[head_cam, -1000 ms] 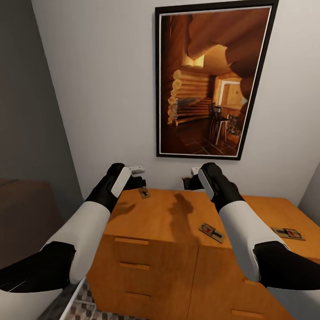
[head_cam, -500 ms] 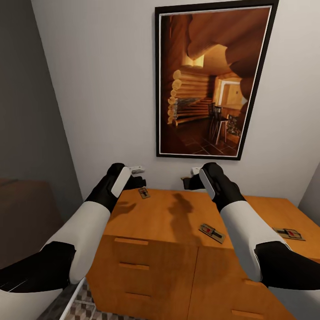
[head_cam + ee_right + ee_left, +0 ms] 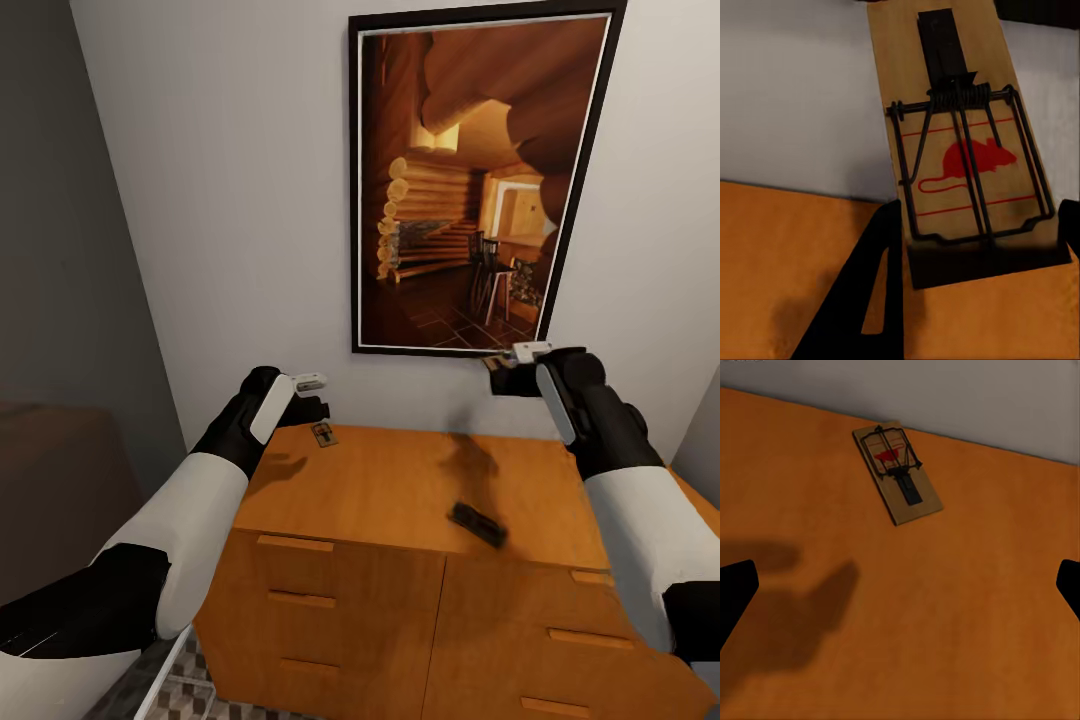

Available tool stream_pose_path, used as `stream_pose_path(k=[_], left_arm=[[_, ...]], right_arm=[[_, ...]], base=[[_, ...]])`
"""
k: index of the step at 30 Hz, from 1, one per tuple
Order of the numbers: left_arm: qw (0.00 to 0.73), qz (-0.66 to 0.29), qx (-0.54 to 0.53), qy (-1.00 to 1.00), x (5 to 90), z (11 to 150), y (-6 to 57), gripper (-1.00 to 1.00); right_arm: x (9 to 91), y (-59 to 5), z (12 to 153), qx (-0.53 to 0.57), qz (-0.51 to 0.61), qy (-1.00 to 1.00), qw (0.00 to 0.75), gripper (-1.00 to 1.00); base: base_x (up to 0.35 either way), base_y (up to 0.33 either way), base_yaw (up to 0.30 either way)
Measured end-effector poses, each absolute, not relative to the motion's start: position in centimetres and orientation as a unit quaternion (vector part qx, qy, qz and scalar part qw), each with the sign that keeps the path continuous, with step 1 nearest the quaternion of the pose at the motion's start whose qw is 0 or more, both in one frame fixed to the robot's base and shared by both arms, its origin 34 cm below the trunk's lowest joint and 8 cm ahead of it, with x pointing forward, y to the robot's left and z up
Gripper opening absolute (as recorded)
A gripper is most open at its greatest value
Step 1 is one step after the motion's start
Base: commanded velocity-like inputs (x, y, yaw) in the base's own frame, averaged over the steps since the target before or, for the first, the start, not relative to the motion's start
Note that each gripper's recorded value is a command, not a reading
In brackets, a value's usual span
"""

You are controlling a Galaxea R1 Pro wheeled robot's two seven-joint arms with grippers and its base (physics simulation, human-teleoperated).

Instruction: Take the four mousetraps from the cabinet in the bathroom and place them on the bathroom floor. Make sure all four end up on the same floor surface, and ensure that at least two of them are either under or directly next to the same bathroom sink.

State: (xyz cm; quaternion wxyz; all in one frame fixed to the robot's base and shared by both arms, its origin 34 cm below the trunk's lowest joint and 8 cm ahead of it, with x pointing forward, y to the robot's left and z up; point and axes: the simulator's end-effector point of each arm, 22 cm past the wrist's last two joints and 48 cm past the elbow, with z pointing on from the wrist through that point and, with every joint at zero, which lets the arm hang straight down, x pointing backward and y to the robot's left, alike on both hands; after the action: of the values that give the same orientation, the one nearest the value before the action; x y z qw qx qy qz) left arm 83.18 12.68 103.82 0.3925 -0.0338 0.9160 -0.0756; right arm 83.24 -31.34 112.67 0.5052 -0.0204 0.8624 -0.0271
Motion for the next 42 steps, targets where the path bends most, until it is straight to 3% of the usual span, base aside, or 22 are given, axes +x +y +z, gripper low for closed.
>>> stream_pose_path(k=[19, 30, 42], left_arm=[[0.390, -0.078, -0.033, 0.917, 83.1, 103.6, 12.6, 1.00], [0.386, -0.077, -0.034, 0.919, 83.1, 103.3, 12.6, 1.00], [0.356, -0.078, -0.050, 0.930, 82.5, 100.5, 12.7, 1.00]], right_arm=[[73.8, -57.8, 112.7, 0.055, -0.169, 0.866, 0.468, -1.00], [66.2, -69.1, 104.1, 0.148, -0.196, 0.906, 0.344, -1.00], [64.9, -69.6, 101.8, 0.160, -0.162, 0.919, 0.321, -1.00]], base=[[0.000, 0.000, 0.000], [0.000, 0.000, 0.000], [0.000, 0.000, 0.000]])
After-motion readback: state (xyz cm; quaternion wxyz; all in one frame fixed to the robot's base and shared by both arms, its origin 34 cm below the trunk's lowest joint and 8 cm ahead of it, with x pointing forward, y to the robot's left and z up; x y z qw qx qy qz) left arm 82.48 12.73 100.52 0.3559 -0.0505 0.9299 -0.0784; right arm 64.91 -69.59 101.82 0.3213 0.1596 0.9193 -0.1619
